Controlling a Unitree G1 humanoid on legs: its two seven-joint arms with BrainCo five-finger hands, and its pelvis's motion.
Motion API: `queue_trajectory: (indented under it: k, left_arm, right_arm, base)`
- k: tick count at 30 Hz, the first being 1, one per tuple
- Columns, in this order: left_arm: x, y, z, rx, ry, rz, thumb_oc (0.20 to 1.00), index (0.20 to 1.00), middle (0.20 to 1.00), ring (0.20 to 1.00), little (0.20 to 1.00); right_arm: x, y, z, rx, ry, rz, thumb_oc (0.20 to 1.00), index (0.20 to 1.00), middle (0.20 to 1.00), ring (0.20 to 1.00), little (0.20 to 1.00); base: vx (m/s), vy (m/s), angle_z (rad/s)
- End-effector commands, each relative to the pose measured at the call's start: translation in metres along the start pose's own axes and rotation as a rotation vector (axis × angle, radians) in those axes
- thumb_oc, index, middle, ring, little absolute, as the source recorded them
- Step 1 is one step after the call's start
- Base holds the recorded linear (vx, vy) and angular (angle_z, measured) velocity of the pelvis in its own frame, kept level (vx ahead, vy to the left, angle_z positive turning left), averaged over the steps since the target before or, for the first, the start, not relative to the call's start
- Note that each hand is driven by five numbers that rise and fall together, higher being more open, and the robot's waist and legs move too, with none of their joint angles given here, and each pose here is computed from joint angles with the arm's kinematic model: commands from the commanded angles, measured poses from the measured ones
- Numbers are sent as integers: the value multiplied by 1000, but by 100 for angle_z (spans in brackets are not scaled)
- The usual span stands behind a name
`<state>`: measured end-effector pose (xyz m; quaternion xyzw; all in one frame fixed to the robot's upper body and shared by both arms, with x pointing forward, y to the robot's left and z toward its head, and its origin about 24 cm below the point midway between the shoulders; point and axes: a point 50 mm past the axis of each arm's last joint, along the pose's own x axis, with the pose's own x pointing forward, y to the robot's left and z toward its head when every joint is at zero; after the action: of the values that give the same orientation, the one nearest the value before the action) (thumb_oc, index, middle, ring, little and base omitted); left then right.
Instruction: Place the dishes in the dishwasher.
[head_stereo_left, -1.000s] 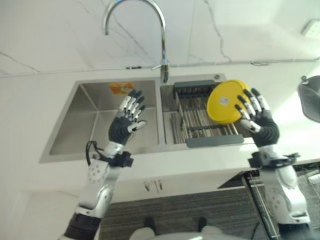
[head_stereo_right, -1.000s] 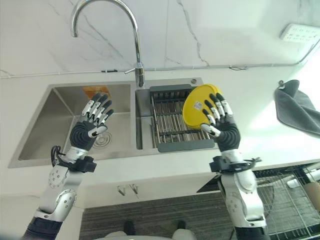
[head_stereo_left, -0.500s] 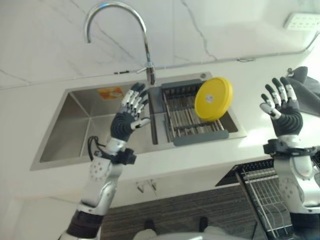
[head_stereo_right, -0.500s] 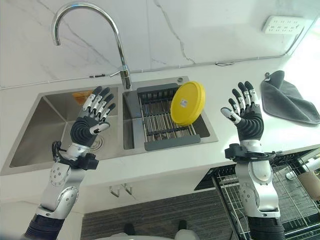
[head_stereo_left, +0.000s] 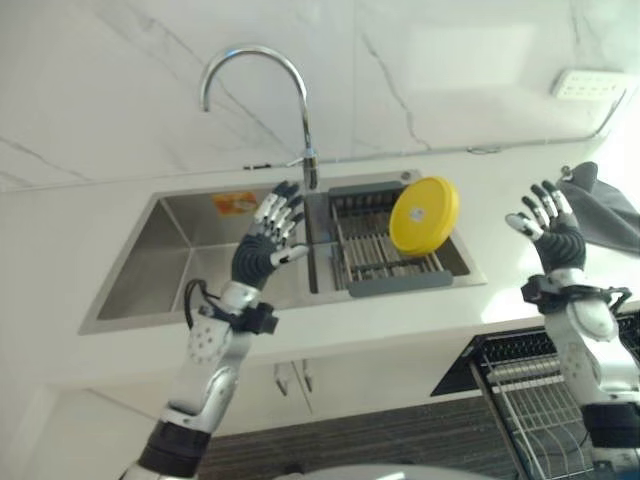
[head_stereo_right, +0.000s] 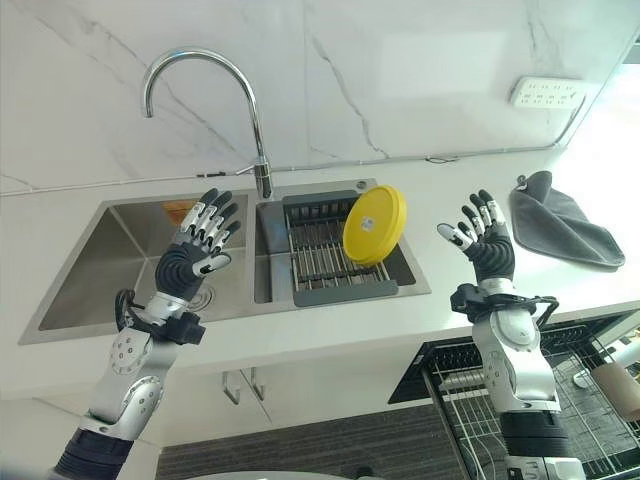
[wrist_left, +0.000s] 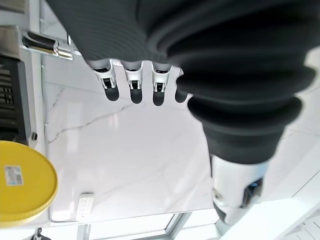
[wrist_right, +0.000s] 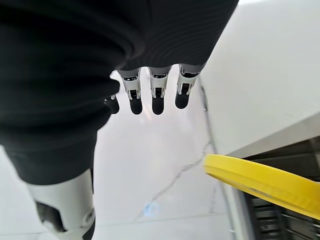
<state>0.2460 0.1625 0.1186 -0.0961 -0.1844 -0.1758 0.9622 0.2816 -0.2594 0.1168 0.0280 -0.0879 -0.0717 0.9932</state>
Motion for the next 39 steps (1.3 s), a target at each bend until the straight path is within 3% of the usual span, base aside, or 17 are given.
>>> queue_trajectory:
  k: [1,11,23,39]
  left_arm:
    - [14,-5,16,35,-77,-77,1000,1000,1000,1000,1000]
    - [20,-5,12,30,-55,-93,1000,1000,1000,1000,1000]
    - [21,-2,10,20,-33,-100,1000,1000,1000,1000,1000]
    - [22,0,8,19,-26,-101,1000,1000,1000,1000,1000]
  right_arm:
    - [29,-4,42,-2,-153,-21,1000,1000,1000,1000,1000]
    - [54,-17,27,19,8,-34,1000,1000,1000,1000,1000]
    - [69,-48,18,178,133,-96,1000,1000,1000,1000,1000]
    - [76,-52,19,196,178,-40,1000,1000,1000,1000,1000]
  base:
    - [-4,3,18]
    - [21,0,11]
    - [50,-6,6]
    - [10,5,4]
